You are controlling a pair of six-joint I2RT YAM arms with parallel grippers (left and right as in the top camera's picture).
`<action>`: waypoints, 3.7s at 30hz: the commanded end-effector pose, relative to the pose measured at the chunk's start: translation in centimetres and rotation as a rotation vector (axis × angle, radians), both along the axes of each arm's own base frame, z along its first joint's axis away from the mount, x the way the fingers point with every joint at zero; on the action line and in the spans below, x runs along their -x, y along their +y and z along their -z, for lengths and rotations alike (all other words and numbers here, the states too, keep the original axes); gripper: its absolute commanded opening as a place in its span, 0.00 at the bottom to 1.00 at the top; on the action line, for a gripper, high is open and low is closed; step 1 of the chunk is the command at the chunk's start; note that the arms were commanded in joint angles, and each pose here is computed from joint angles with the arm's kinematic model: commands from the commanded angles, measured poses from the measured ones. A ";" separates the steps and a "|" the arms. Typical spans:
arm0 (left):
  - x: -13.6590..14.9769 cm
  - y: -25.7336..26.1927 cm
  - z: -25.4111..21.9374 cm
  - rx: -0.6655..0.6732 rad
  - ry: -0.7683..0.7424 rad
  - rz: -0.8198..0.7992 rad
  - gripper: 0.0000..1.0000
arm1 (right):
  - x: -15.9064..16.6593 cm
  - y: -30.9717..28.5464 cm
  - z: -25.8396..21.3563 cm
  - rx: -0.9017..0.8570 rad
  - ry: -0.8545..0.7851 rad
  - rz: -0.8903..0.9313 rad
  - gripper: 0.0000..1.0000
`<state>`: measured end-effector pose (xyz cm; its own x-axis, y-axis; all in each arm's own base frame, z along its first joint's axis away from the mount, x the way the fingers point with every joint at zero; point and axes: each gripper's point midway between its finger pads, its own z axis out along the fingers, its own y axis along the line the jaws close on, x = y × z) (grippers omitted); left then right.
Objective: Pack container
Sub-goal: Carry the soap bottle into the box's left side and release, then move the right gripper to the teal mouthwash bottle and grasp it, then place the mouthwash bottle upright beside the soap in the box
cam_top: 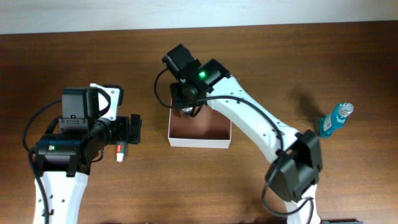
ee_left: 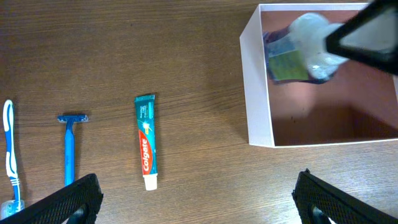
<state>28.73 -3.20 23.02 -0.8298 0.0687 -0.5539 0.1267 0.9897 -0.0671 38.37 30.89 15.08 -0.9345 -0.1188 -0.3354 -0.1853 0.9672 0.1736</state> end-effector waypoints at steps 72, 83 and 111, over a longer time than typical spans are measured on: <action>0.0 0.1 -0.4 -0.001 -0.004 -0.009 1.00 | 5.5 -45.7 5.7 0.073 0.368 0.712 0.57; -0.1 0.1 -0.4 -0.001 -0.004 -0.010 1.00 | 5.8 -45.5 5.7 0.072 0.384 0.709 0.36; -0.1 0.2 -0.4 -0.006 -0.004 -0.013 1.00 | 5.7 -28.4 -14.5 0.038 -0.111 0.236 0.04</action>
